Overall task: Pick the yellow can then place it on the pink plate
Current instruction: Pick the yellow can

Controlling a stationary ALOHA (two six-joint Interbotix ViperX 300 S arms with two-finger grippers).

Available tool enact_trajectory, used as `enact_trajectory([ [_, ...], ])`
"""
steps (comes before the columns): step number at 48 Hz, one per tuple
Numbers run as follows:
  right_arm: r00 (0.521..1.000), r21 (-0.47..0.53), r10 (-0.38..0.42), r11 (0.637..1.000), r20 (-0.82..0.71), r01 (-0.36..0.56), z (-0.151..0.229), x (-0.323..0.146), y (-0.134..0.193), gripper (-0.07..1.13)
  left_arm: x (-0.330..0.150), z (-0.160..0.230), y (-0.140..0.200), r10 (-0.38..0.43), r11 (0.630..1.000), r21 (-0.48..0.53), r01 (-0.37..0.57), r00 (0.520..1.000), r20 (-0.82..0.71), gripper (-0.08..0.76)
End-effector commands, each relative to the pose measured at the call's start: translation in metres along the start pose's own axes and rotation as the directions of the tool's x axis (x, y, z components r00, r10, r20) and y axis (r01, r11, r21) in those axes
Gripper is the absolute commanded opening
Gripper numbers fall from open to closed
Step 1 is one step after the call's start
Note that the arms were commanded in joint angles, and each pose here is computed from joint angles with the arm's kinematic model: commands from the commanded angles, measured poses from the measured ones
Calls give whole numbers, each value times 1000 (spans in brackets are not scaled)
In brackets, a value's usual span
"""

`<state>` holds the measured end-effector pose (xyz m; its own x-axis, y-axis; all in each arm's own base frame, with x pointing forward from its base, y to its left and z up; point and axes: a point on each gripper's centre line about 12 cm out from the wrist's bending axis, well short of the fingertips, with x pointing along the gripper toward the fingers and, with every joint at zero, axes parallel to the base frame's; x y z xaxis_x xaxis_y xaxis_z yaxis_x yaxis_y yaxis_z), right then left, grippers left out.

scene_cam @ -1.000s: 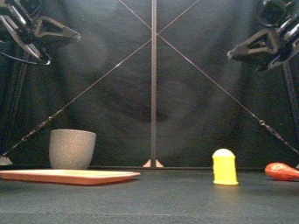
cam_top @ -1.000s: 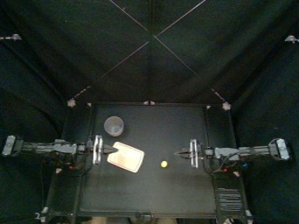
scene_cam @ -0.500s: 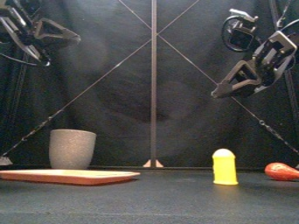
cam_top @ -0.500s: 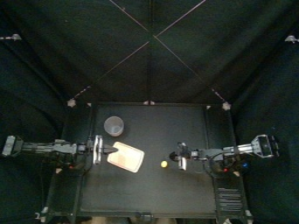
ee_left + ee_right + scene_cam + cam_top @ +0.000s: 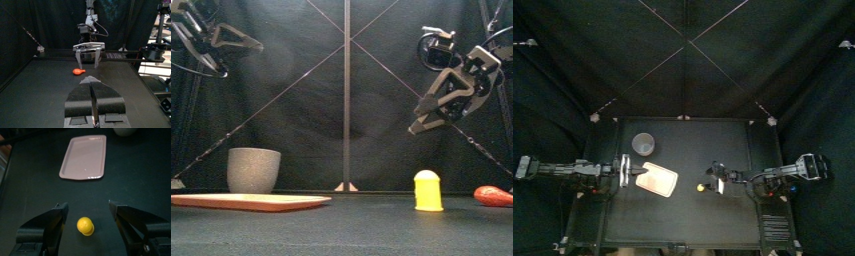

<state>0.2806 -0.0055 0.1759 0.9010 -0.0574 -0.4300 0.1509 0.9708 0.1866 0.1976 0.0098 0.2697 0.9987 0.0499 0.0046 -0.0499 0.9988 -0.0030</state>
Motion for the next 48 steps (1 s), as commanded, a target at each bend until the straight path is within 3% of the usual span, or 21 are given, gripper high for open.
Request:
enact_trajectory([
  [1,999,-23,3,1000,-37,-3,-4,10,2,970,2,5,2,10,1000,3,-10,1000,14,17],
  [31,952,-66,-31,998,-305,11,-53,69,2,952,2,5,4,20,1000,-1,-20,1000,14,17],
  [48,941,-59,-28,998,-337,9,-56,67,5,671,1,3,4,20,1000,2,-20,1000,8,17],
])
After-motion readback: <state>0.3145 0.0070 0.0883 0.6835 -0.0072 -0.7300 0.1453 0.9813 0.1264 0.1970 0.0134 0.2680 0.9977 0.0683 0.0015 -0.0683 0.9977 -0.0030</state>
